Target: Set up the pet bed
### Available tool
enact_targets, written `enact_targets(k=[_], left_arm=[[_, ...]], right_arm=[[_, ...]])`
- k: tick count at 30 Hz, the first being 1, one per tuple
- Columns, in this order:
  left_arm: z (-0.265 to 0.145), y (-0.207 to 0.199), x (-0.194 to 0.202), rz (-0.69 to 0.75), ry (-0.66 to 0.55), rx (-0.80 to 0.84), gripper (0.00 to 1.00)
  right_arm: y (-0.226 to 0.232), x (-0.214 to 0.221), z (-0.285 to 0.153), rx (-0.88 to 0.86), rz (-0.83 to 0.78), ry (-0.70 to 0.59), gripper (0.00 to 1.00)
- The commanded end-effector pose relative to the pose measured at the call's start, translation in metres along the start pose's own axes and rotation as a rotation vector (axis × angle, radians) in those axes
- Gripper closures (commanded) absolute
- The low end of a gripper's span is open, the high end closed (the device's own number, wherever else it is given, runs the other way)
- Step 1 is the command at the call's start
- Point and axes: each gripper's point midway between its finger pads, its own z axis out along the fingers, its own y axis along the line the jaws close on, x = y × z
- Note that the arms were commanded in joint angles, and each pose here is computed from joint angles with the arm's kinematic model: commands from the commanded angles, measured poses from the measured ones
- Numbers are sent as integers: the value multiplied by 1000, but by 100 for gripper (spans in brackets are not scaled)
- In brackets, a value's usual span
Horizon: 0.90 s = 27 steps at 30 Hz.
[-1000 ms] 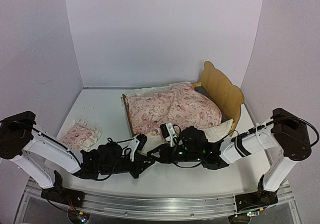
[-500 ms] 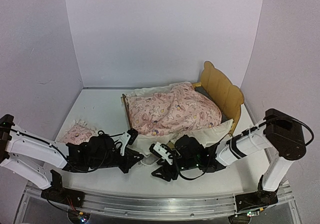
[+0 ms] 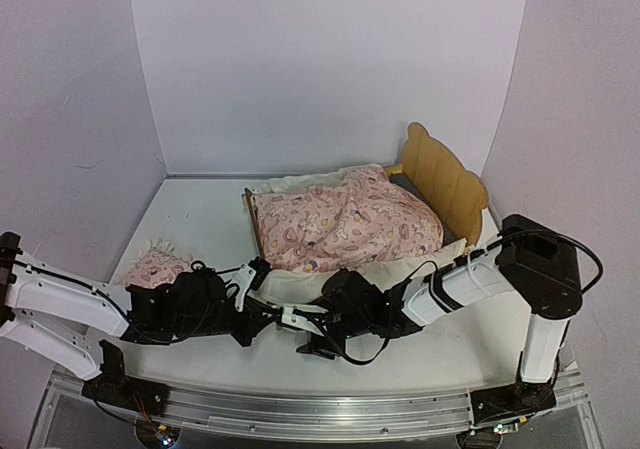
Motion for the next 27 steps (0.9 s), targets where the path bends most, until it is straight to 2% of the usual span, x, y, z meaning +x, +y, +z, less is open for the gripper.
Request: enact_targets(k=[1, 4, 8, 10, 16, 18, 27], left_arm=[[-4, 3, 0, -30, -12, 3, 100], [-5, 4, 5, -40, -2, 4, 100], [-4, 6, 11, -43, 16, 7, 100], [-3, 5, 13, -43, 25, 12, 100], [-2, -3, 25, -41, 73, 66, 100], [-1, -8, 32, -37, 106, 97, 100], [10, -29, 57, 22, 230, 226, 100]], right_arm=[[-18, -2, 14, 21, -4, 17, 39], [-30, 1, 15, 88, 20, 12, 50], [-30, 12, 12, 108, 25, 32, 55], [-29, 17, 11, 111, 41, 43, 62], [-9, 15, -1, 21, 103, 3, 87], [-5, 13, -4, 2, 145, -8, 98], [-6, -5, -40, 26, 384, -103, 100]])
